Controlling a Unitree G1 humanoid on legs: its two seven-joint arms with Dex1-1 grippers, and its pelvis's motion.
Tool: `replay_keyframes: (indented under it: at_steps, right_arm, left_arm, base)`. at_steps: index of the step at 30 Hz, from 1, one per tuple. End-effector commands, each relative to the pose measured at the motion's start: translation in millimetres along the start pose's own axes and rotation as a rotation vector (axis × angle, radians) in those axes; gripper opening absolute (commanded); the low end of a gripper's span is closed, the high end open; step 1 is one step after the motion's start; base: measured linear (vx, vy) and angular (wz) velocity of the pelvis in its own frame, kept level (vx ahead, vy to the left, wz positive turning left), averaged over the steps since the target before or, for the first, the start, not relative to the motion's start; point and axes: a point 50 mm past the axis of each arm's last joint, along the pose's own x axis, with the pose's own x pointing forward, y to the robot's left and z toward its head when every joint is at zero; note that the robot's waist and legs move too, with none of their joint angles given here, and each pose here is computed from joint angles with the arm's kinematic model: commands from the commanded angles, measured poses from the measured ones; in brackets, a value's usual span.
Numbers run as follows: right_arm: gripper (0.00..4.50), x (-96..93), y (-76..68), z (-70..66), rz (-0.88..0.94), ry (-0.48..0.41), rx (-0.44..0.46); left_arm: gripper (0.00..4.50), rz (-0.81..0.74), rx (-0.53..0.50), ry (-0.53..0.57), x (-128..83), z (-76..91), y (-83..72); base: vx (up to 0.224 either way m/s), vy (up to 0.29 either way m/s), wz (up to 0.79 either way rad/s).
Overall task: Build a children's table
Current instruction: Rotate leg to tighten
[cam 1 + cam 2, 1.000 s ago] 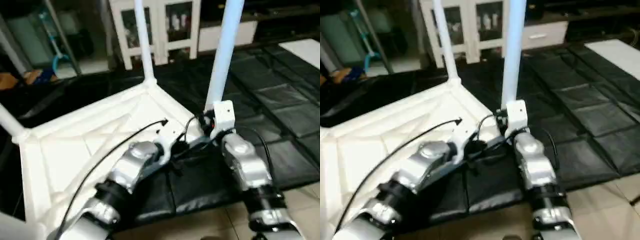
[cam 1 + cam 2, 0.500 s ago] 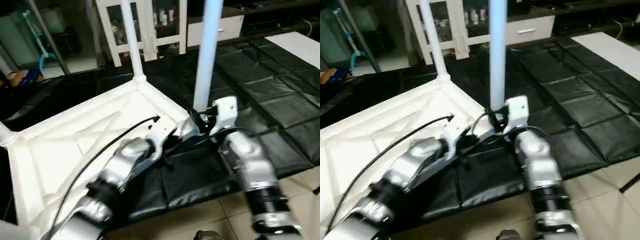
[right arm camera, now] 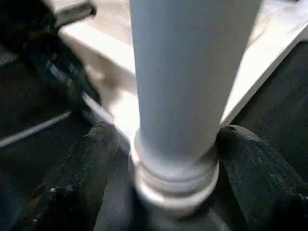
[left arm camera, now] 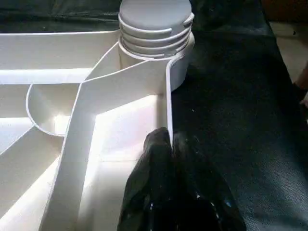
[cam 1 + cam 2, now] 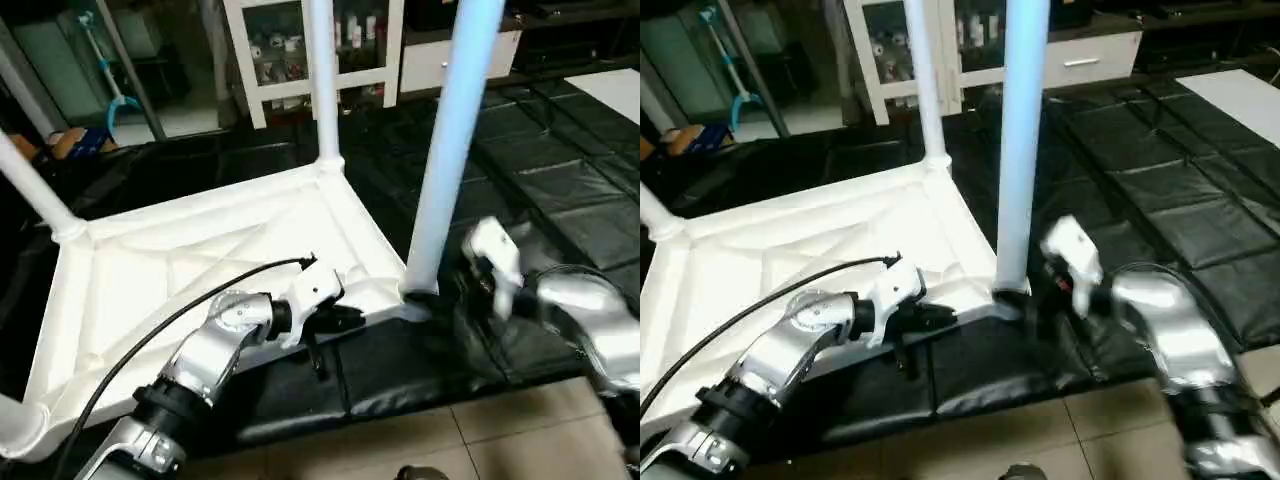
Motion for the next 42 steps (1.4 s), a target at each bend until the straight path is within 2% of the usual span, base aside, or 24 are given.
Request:
replay_keyframes:
  at_steps: [1,7,8,10,12,18,30,42]
  right_arm:
    - [3.58,0.9,2.5,4.1,0.041,-0.016,-0.006]
    - [3.58,1.7,1.7,5.6,0.027,-0.051,-0.025]
    - [3.41,2.7,0.6,6.9,0.013,-0.066,-0.029]
    - [3.41,4.1,-2.0,11.0,-0.012,-0.103,-0.035]
    - [3.12,4.4,-3.0,14.4,-0.016,-0.128,-0.038]
    - [2.63,3.3,-2.7,14.8,-0.003,-0.13,-0.036]
    - [1.92,1.8,-1.0,14.1,0.02,-0.137,-0.013]
    - [1.88,4.5,-4.8,15.7,-0.025,-0.147,-0.023]
  left_arm:
    - [0.0,-0.039,0.001,0.041,-1,-5.6,-4.1]
    - [0.0,-0.069,-0.002,0.05,0,-6.0,-6.7]
    - [0.0,-0.073,-0.003,0.051,0,-6.1,-7.0]
    - [0.0,-0.082,-0.003,0.053,-1,-6.3,-8.0]
    - [0.0,-0.089,-0.003,0.056,-1,-6.4,-8.7]
    - [0.0,-0.095,-0.004,0.058,-1,-6.4,-9.3]
    - [0.0,-0.083,-0.011,0.059,-1,-6.2,-9.0]
    - [0.0,-0.041,0.003,0.052,1,-2.7,-5.3]
  base:
    - [0.0,0.0,0.0]
    - [0.0,0.0,0.0]
    - [0.0,0.0,0.0]
    - [0.0,0.0,0.0]
    - [0.0,0.0,0.0]
    - [0.0,0.0,0.0]
    - [-0.002,-0.022,0.0]
    - [-0.011,-0.027,0.03]
